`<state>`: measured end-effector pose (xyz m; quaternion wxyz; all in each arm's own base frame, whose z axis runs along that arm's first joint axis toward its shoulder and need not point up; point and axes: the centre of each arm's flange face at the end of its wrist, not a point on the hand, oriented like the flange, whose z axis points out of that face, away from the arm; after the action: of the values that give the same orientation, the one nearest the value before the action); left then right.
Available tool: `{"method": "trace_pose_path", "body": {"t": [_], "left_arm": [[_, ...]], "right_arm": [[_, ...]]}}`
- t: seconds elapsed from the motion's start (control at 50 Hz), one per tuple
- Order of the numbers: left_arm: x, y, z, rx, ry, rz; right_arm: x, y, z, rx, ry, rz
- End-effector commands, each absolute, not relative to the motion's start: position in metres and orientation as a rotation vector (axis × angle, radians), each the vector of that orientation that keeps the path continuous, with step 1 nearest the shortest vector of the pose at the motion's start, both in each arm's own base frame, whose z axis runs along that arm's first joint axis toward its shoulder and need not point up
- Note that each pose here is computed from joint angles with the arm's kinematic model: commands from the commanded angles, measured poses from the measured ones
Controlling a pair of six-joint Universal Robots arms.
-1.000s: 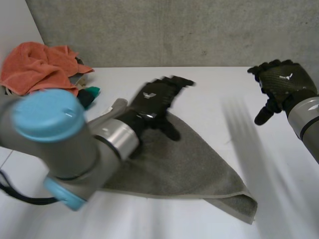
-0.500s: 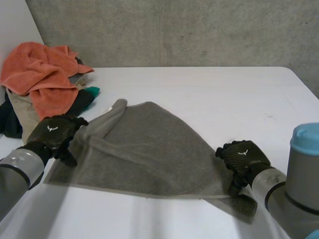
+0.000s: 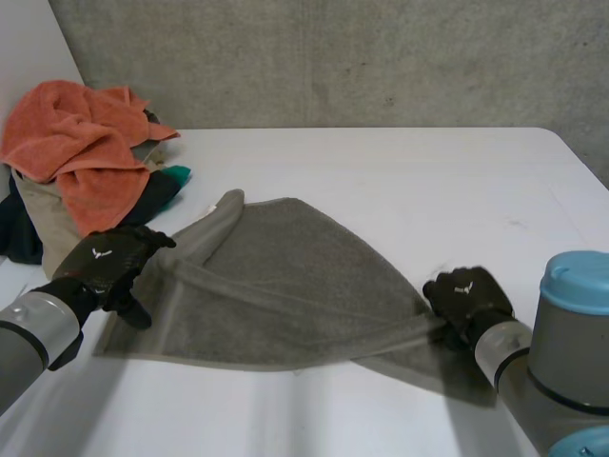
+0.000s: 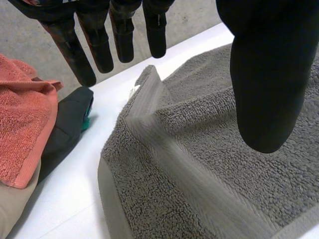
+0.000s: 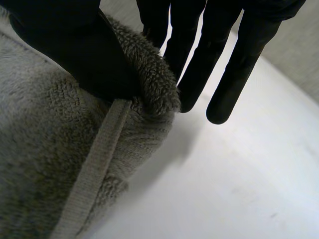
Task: Fold the laundry.
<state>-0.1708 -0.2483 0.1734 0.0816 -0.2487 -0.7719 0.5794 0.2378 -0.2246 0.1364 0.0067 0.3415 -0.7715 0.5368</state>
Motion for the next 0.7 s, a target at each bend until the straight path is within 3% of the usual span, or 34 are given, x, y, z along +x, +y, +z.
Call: {"method": "trace_pose_path", "body": {"t": [0.02,0.14,0.32,0.7], "left_arm": [[-0.171,-0.235,0.166,-0.757,-2.319,1.691],[-0.175,-0.225,0.155,-0.799,-2.283,1.62],[-0.182,-0.218,0.131,-0.943,-2.287,1.52],[-0.182,-0.23,0.118,-1.03,-2.3,1.495]], "right_arm": [[0.244,-0.241,0.204,1.004,-2.195,1.96],[0.24,-0.258,0.224,0.965,-2.122,1.999],[0.245,-0.279,0.186,1.001,-2.208,1.858],[0.235,-0.285,0.177,0.98,-2.228,1.816]]}}
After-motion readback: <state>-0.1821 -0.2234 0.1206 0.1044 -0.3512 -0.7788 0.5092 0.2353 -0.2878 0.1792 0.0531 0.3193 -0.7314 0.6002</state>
